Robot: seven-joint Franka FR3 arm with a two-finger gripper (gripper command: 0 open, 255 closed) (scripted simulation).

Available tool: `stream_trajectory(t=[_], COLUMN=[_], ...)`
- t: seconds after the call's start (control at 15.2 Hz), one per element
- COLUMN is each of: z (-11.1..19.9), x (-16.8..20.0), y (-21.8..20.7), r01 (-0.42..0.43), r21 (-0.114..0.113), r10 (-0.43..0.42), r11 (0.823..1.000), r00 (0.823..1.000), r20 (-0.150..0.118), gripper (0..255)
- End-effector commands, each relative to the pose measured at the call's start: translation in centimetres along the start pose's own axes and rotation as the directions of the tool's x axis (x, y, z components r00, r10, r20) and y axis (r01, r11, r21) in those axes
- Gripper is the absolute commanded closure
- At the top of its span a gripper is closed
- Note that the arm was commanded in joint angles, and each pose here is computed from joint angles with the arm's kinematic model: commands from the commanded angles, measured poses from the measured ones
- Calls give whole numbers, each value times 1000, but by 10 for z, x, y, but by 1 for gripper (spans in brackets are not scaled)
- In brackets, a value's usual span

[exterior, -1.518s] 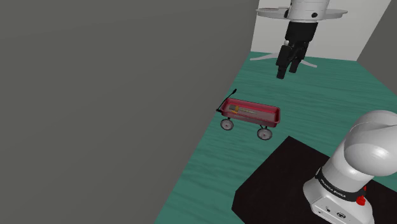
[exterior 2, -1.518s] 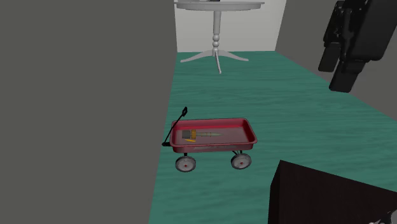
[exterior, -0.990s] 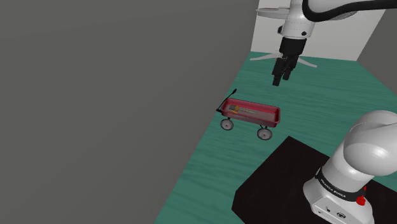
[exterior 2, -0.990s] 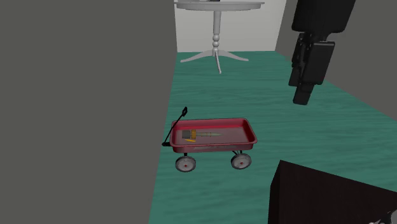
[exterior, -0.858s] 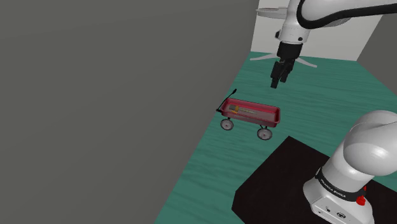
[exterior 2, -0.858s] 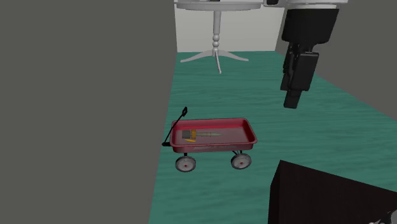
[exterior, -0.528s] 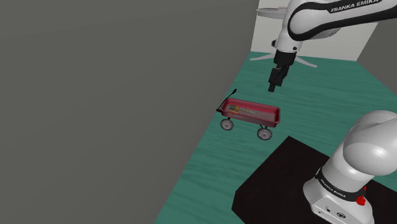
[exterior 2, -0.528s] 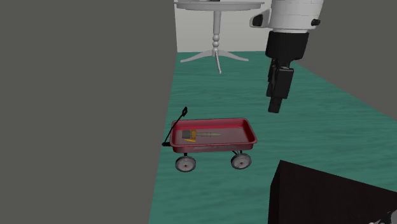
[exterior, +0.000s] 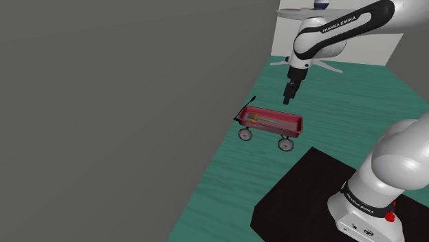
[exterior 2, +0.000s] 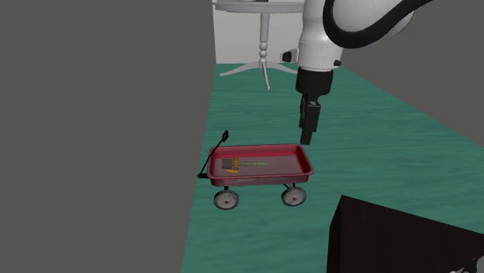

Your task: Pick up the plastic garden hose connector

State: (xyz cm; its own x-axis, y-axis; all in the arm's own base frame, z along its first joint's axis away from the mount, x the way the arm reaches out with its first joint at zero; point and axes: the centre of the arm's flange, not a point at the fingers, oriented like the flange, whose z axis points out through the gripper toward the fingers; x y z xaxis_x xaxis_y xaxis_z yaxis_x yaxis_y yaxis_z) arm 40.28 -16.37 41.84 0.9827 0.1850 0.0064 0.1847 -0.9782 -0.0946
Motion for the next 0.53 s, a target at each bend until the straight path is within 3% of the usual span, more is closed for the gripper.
stream_trajectory(t=[0.0,0.46], z=[18,76], x=[8,46], y=[19,83], r01=[21,89], r21=[2,16], r10=[-21,-89], r11=[1000,996], r00=[1000,996], r20=[-2,-8], gripper=[0,0])
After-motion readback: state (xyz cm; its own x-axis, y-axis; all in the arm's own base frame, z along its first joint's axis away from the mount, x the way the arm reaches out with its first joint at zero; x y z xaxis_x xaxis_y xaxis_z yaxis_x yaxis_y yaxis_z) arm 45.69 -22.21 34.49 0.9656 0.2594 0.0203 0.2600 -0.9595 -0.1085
